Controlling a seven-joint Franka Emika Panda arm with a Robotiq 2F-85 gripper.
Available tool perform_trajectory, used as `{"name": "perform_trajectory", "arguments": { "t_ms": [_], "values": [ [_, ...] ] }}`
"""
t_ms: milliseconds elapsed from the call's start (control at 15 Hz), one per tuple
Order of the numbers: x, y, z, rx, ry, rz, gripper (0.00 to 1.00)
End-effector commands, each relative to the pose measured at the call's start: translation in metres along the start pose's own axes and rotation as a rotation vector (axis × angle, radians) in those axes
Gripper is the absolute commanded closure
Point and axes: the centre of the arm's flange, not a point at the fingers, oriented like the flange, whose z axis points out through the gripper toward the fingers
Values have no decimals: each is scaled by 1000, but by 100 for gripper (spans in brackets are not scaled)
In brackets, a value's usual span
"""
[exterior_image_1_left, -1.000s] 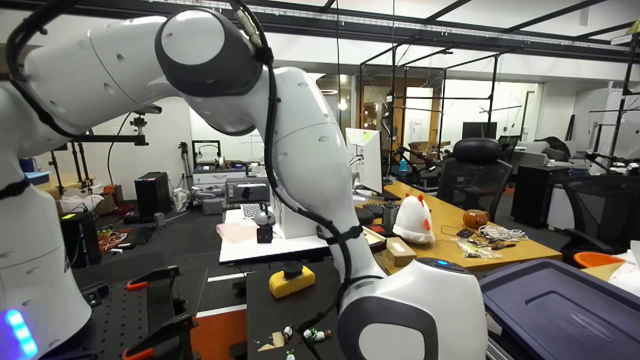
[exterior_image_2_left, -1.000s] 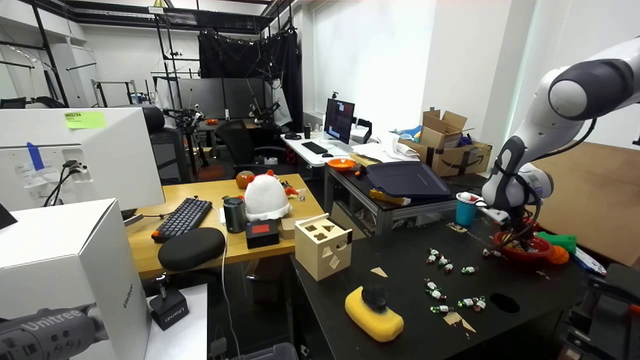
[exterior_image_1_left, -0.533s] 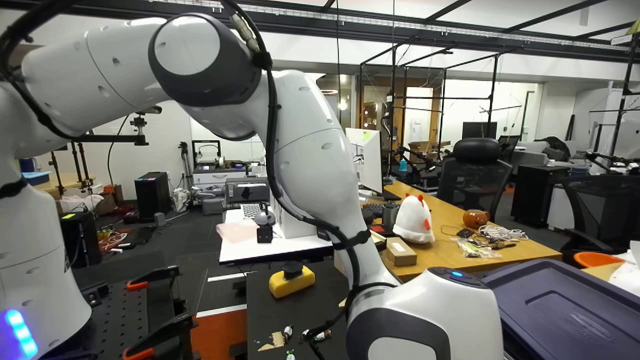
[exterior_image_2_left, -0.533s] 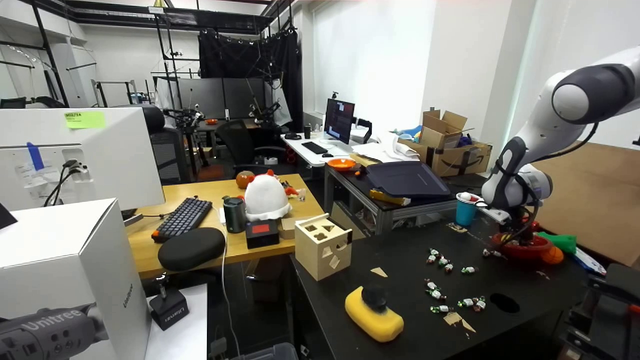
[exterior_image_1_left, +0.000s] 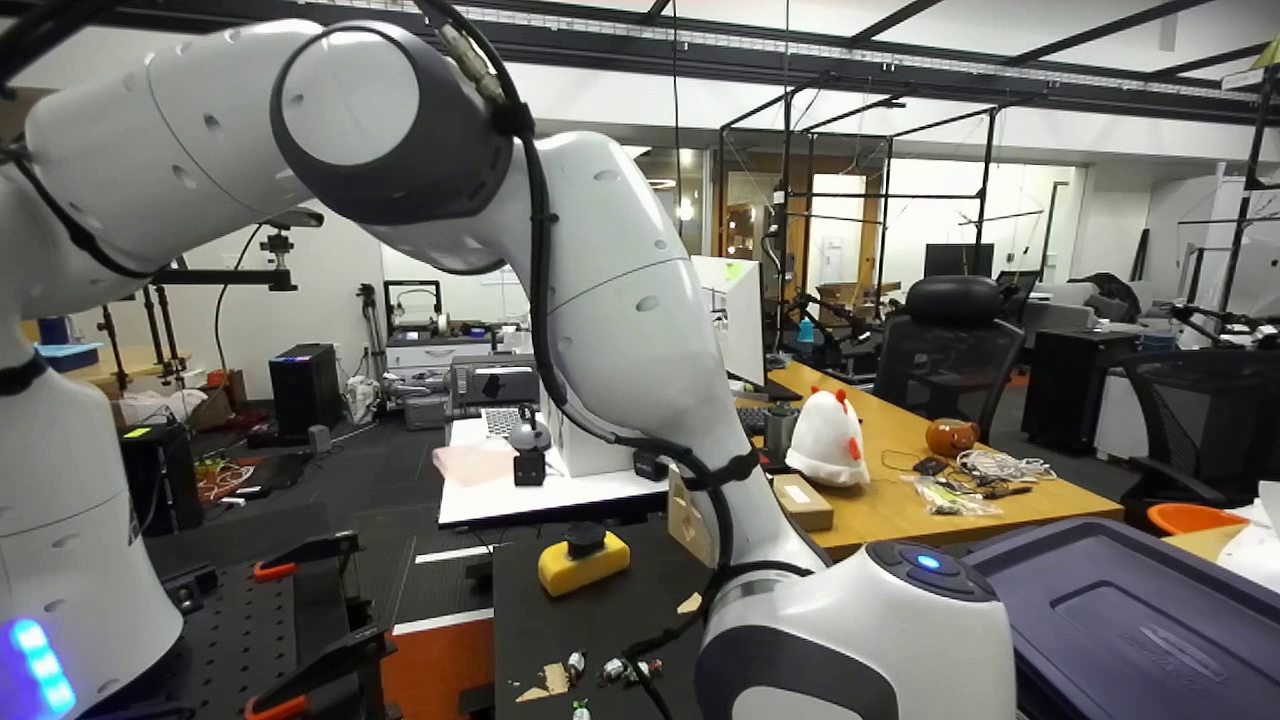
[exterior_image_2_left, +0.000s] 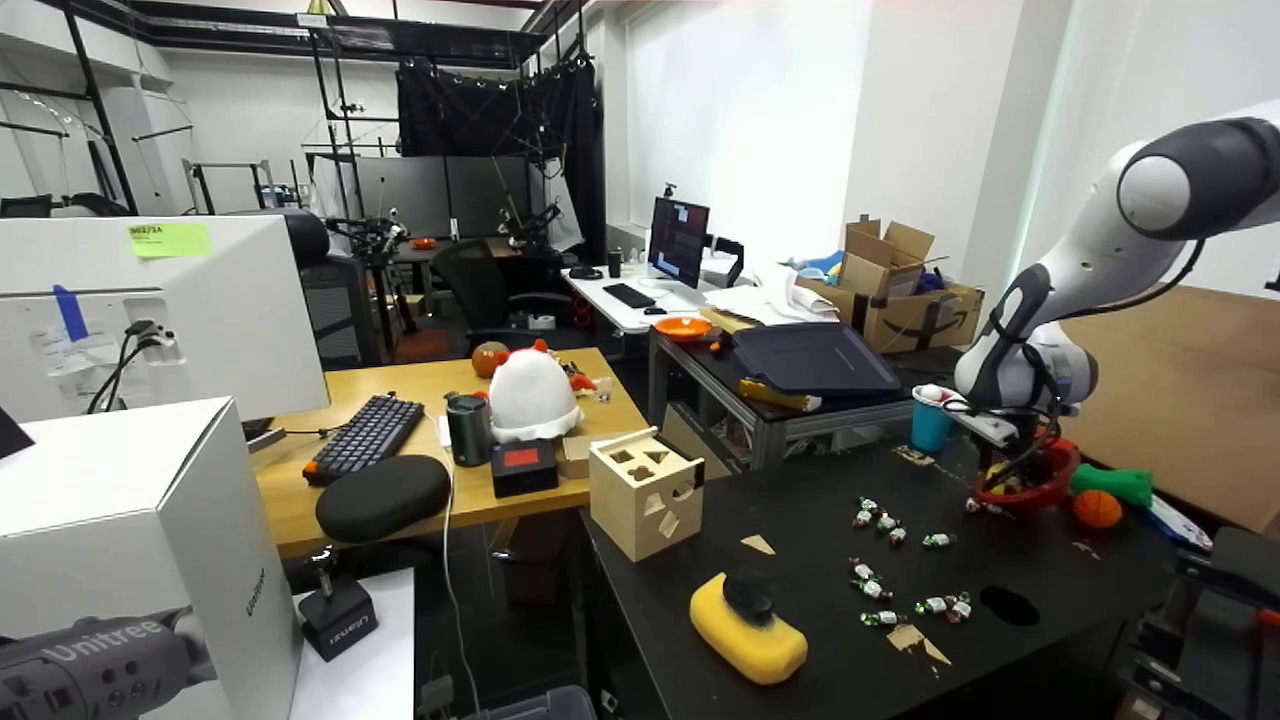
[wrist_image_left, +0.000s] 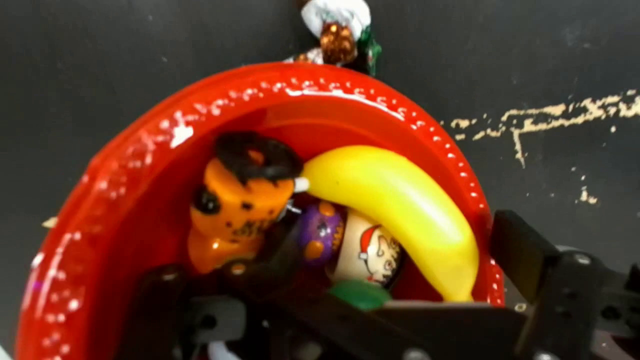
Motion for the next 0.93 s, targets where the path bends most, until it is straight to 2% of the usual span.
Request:
{"name": "perform_trajectory", "arguments": {
  "t_ms": [0,200,533,867],
  "values": [
    [-17,1,-5,34,-115,-48,0],
    [-30,0,-2,48,-174,-83,0],
    [-36,1,-2,66,-207,-122,0],
    [-48,-4,-4,102,-293,-218,0]
  ]
}}
